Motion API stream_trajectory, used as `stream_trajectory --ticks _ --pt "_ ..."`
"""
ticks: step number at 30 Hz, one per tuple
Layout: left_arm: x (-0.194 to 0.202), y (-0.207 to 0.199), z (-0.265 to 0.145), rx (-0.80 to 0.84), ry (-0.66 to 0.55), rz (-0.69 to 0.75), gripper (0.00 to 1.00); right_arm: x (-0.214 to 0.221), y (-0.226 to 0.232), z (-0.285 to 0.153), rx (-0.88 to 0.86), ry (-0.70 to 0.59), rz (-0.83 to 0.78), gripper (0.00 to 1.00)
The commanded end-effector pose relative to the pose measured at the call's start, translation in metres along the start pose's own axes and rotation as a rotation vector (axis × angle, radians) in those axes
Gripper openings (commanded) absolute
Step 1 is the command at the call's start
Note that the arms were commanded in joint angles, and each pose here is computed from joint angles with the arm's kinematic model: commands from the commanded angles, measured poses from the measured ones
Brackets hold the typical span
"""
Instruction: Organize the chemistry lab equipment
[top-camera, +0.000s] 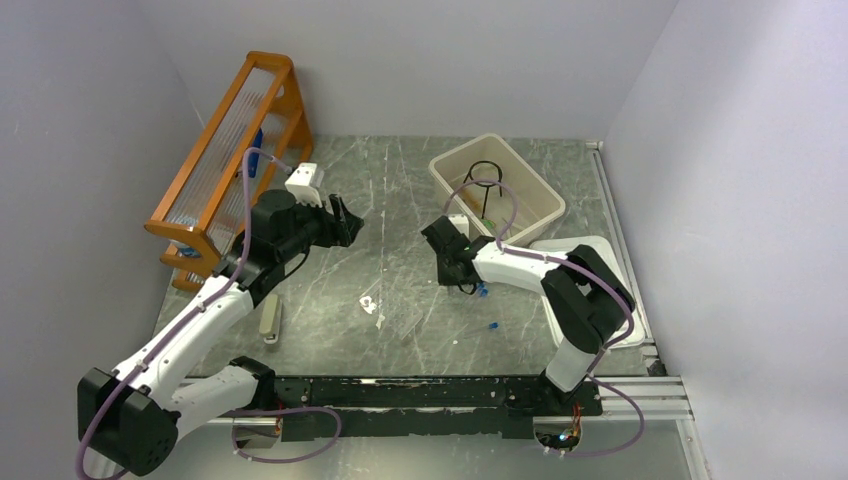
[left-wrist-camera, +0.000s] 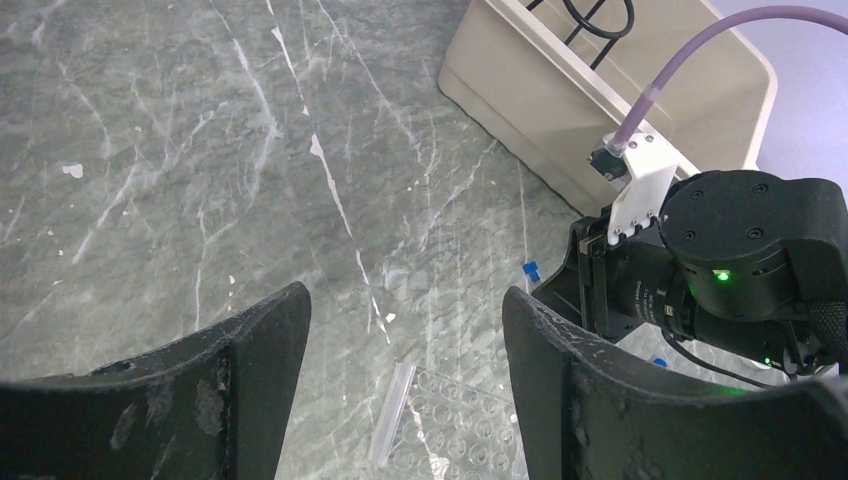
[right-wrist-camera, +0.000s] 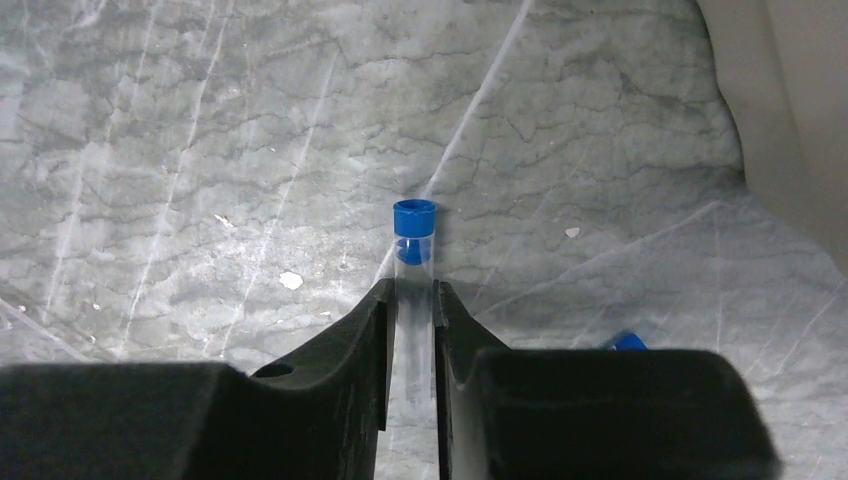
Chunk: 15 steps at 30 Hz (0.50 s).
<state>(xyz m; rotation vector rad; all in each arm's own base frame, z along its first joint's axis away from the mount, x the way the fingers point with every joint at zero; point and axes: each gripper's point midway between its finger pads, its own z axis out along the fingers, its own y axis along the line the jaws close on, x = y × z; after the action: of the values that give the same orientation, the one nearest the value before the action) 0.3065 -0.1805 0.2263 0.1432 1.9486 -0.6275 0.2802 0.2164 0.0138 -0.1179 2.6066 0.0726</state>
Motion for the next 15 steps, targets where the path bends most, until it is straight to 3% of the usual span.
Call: stream_trajectory --ticks 1,8,15 --pt "-0.002 -0.002 0.002 0.012 -0.001 -0.013 0.74 0.006 0.003 0.010 -0.010 0.009 -0.037 0.20" --pt "0.011 -0.016 0.004 0.097 0.023 -0.080 0.72 -0.025 0.023 0.001 -0.096 -0.096 -0.060 0.09" --pt "0.030 -0.050 0.006 0.303 0.061 -0.218 0.69 -0.101 0.067 -0.081 -0.395 -0.399 0.021 0.09"
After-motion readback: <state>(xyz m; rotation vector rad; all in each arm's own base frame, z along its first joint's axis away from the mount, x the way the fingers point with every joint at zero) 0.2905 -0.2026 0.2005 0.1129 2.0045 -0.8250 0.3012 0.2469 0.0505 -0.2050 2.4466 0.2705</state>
